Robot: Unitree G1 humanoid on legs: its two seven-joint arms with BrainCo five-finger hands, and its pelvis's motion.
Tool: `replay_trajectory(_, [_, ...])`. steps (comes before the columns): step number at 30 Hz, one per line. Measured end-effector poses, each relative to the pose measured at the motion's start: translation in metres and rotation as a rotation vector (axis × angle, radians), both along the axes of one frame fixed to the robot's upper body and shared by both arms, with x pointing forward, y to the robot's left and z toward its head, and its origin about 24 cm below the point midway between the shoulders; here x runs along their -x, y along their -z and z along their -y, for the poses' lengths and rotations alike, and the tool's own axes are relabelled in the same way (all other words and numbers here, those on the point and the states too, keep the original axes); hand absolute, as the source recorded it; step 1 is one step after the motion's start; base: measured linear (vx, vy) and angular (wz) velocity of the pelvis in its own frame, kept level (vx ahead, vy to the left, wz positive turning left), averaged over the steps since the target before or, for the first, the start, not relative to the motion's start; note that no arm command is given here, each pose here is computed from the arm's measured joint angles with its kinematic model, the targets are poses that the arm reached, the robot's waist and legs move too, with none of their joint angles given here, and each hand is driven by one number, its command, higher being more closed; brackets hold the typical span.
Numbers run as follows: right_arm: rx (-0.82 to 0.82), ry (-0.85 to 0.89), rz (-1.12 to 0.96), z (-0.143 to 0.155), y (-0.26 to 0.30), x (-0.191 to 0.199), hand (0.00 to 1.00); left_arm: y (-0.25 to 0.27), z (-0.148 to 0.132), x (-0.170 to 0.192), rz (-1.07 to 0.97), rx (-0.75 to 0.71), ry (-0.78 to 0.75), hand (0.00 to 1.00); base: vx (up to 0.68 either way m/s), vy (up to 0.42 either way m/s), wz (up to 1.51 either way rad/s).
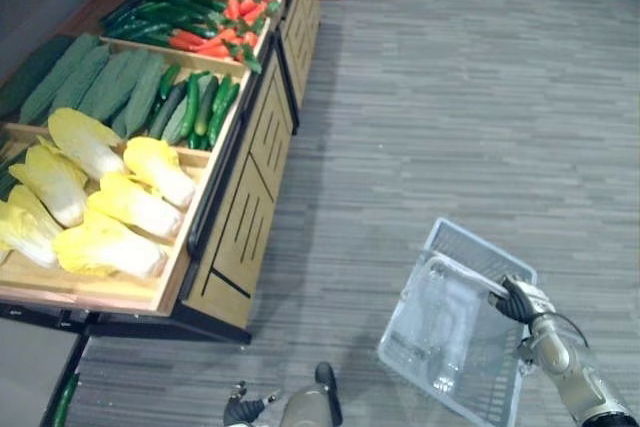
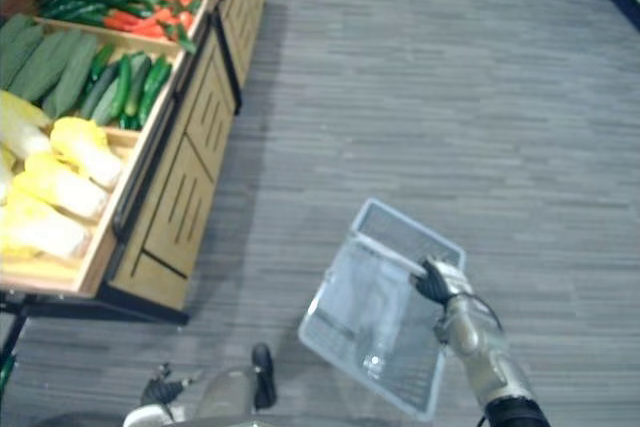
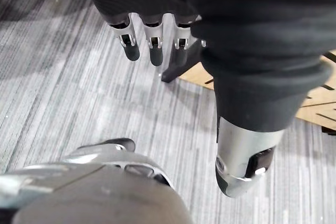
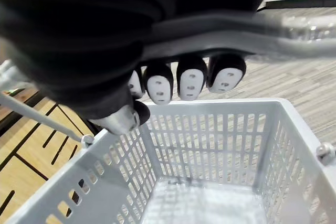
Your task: Pick vegetable in the basket
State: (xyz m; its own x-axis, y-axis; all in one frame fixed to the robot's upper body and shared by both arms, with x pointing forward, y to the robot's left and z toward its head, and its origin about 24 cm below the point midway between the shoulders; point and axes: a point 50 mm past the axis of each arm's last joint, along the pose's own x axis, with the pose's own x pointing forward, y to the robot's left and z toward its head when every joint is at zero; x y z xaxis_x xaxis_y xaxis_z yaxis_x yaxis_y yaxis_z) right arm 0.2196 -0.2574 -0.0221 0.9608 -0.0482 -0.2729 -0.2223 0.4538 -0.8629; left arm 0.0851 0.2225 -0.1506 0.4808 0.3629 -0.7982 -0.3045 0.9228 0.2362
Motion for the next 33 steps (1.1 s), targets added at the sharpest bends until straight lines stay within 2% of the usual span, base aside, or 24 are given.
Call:
replay_trajectory(4, [-0.012, 0.007, -0.077, -0.01, 0.019, 0.014, 1.0, -0.003, -0.026, 0.015, -0.056, -0.08, 0.042, 0.0, 0.22, 0.102, 0.22])
replay_trajectory(8, [-0.013, 0.026, -0.08, -0.007, 0.02, 0.013, 1.0, -0.007, -0.03, 0.007, -0.044, -0.097, 0.063, 0.0, 0.36, 0.048, 0.67])
replay_trajectory(15, [-0.01, 0.062, -0.048, 0.0, 0.013, 0.005, 1.0, -0.012, -0.026, -0.016, 0.022, -0.093, 0.074, 0.0, 0.33, -0.152, 0.78])
replay_trajectory(19, [-0.011, 0.075, -0.066, 0.003, 0.016, 0.01, 1.0, -0.008, -0.026, -0.007, -0.015, -0.089, 0.058, 0.0, 0.38, -0.449, 0.89])
replay_trajectory(22, [0.006, 0.107, -0.061, 0.013, 0.013, 0.01, 1.0, 0.003, -0.003, 0.003, -0.051, -0.018, 0.044, 0.0, 0.33, -0.373, 0.7])
replay_trajectory(24, [0.005, 0.105, -0.056, 0.012, 0.011, 0.008, 1.0, 0.004, -0.002, 0.008, -0.063, -0.008, 0.015, 0.0, 0.33, -0.362, 0.8])
replay_trajectory(27, [0.004, 0.126, -0.1, 0.016, 0.02, 0.016, 1.0, 0.003, -0.006, 0.006, -0.049, -0.018, -0.043, 0.0, 0.27, -0.268, 1.26])
replay_trajectory(33, [0.022, 0.235, -0.163, 0.038, 0.03, 0.045, 1.0, -0.006, -0.003, -0.02, 0.031, -0.04, 0.003, 0.0, 0.15, -0.075, 1.27])
